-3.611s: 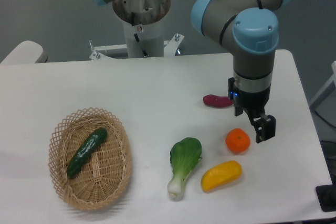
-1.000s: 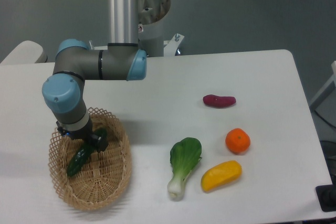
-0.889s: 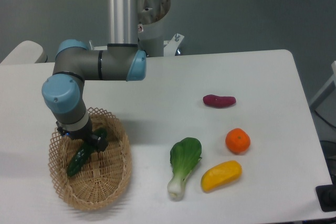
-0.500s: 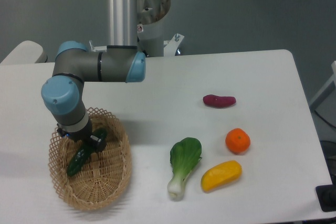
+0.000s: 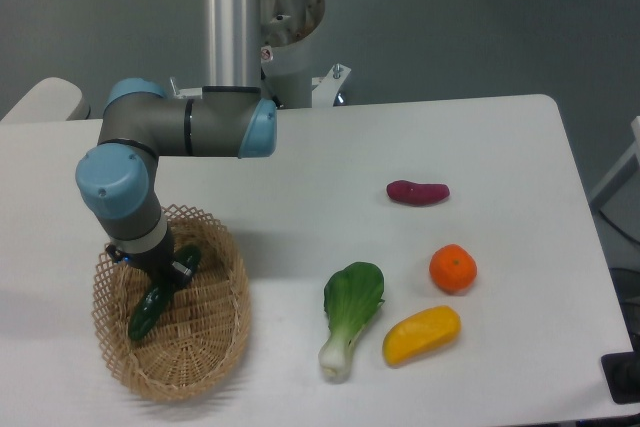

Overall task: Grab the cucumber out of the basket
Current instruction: 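Lift the cucumber out of the basket and carry it toward the bok choy, then carry the cucumber past the bok choy toward the orange and yellow squash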

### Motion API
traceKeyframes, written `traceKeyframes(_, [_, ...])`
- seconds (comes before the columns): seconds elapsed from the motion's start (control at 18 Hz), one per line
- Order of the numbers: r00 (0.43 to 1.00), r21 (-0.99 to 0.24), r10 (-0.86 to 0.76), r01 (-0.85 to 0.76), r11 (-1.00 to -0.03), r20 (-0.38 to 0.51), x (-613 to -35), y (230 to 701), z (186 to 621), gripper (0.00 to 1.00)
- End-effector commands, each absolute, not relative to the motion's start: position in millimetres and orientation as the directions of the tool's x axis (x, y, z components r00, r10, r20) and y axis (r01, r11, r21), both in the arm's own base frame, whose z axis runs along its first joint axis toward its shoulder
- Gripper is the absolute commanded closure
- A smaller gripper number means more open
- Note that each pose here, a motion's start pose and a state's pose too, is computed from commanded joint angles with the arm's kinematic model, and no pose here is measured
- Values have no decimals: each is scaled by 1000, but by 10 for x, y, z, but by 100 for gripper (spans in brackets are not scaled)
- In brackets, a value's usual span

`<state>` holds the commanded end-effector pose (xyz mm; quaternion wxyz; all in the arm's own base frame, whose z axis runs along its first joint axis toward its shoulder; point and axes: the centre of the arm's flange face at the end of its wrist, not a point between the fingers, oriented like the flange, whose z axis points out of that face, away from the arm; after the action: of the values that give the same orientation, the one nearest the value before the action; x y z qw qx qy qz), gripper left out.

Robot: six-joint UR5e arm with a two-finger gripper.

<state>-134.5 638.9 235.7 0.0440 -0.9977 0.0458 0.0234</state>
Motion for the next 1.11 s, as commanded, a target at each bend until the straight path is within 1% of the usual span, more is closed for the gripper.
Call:
traceKeyframes(0.22, [991,-142,-96,-109,-984,-96,-1540,6564,2762,68])
traceKeyframes(0.44, [985,-193,-92,-119,-974,-145,-2038,6577,3179,68])
traceKeyframes(0.67, [967,-163,-177,-207,-965,-181,-2702,6334,3455,68])
traceKeyframes(0.78, [962,-148,-194,-223,-963,-191,-3063,6178,3568,68])
traceKeyframes(1.11, [919,-84,-326,-351,-933,-222,-4073,5567,3646,68])
